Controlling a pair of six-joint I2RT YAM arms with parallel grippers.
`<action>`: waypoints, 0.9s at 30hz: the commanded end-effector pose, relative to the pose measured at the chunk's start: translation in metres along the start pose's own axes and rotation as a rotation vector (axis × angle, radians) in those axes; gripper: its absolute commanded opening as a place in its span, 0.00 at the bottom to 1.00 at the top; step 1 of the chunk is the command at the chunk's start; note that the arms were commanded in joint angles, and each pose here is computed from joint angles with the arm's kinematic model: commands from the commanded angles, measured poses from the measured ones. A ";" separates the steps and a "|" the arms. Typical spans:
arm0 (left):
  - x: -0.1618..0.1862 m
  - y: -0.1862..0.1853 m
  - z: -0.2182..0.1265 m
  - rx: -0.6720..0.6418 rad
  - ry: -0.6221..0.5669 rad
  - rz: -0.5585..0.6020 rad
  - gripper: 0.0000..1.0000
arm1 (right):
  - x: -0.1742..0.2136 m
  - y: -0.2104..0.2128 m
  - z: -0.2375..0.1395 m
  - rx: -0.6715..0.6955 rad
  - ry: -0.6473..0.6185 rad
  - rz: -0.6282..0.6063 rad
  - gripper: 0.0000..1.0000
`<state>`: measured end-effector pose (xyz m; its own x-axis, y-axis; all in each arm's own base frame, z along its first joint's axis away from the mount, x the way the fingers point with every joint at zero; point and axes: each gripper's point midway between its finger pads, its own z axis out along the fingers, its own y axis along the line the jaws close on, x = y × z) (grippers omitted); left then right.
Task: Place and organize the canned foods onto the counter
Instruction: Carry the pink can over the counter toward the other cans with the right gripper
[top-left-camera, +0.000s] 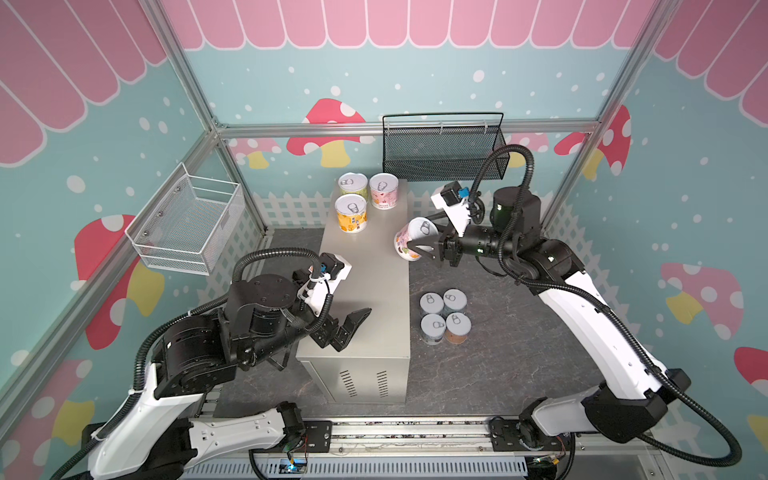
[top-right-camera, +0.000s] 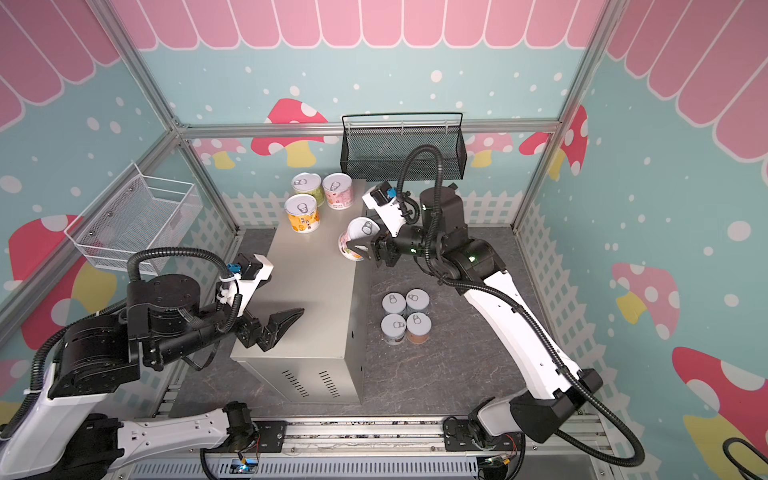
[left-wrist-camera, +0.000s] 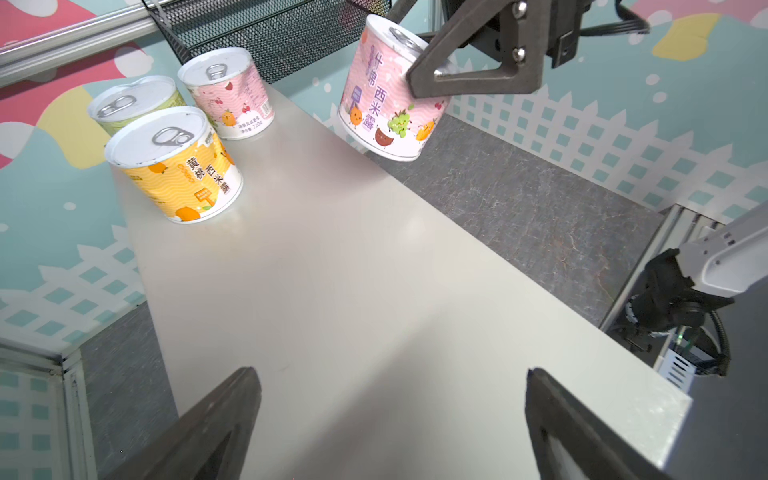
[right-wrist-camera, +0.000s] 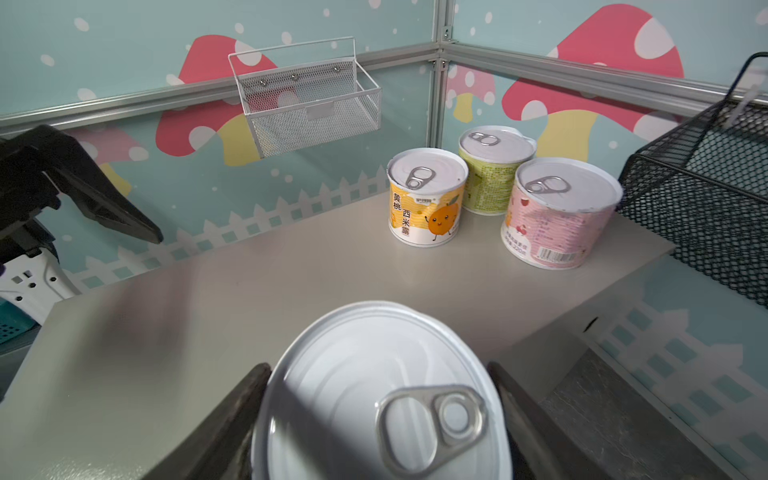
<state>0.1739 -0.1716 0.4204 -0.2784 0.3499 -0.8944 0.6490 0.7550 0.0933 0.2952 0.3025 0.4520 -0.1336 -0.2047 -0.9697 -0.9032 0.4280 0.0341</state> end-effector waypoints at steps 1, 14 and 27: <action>-0.006 0.007 0.003 0.008 -0.035 -0.002 1.00 | -0.017 0.001 0.004 0.031 -0.008 -0.045 0.62; -0.008 0.029 0.041 0.117 -0.060 -0.054 1.00 | 0.006 -0.007 0.056 0.133 0.209 -0.035 0.62; 0.006 0.051 0.044 0.097 -0.127 -0.131 1.00 | 0.007 -0.017 0.083 0.139 0.219 -0.023 0.73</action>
<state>0.2418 -0.1531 0.3916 -0.3320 0.1876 -0.9245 0.6498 0.7559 -0.0800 0.3410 0.3633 0.4248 -0.2268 -0.3842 -0.8949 -0.8419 0.5393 -0.0182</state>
